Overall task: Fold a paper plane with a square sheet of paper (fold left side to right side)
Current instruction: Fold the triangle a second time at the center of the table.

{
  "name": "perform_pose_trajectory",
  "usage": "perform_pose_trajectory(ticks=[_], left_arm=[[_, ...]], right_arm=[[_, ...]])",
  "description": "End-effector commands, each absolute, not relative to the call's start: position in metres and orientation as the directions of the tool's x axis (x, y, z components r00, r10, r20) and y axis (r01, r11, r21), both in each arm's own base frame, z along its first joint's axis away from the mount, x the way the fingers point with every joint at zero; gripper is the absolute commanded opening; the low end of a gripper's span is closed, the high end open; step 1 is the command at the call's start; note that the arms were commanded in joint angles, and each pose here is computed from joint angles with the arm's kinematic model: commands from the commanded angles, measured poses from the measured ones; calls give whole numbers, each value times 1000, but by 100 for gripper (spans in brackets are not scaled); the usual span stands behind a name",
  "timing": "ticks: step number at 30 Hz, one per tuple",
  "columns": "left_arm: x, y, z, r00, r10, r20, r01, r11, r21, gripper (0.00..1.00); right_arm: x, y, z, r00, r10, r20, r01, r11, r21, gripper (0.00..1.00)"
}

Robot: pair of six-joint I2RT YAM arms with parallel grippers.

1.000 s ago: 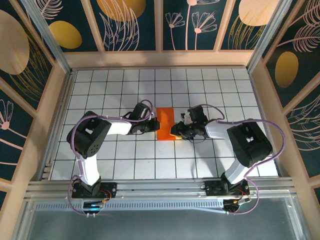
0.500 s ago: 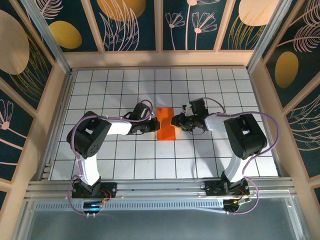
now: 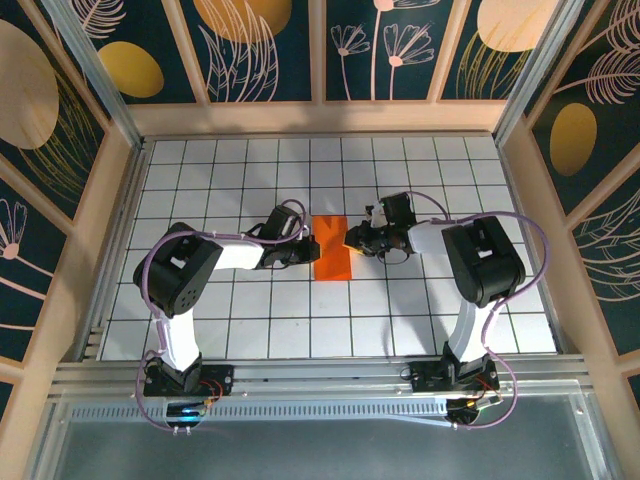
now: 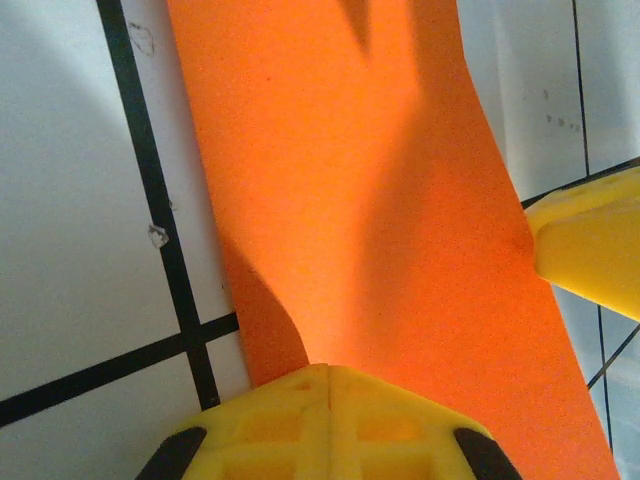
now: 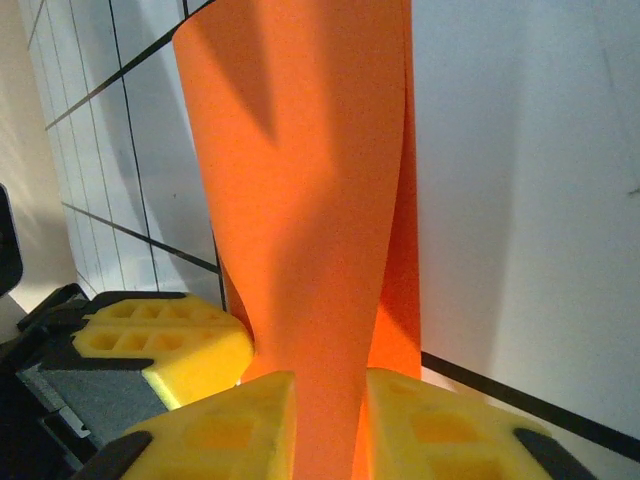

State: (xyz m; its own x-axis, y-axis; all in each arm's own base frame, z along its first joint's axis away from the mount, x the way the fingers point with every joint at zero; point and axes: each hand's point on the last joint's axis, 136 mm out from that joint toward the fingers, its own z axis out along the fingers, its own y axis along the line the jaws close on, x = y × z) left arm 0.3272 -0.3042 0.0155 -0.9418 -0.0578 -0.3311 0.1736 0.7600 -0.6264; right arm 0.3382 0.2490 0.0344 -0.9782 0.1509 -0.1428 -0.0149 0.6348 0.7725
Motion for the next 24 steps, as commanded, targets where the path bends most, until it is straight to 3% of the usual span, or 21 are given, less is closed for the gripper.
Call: perform_pose_trajectory(ticks=[1,8,15,24], left_arm=[[323,-307,28,-946,-50,-321,169,769,-617,6],[334,-298,75,-883,-43,-468,258,789,-558,15],[301,-301,108,-800,82,-595,417,788,-453,33],[247,-340,95,-712,306,-633,570,777,-266,52]], right_arm=[[341,249,35,-981,131,-146,-32,629,777,19],[338,247,40,-982,131,-134,-23,625,780,2],[336,248,51,-983,154,-105,7,592,806,0],[335,248,58,-981,167,-99,16,578,816,0]])
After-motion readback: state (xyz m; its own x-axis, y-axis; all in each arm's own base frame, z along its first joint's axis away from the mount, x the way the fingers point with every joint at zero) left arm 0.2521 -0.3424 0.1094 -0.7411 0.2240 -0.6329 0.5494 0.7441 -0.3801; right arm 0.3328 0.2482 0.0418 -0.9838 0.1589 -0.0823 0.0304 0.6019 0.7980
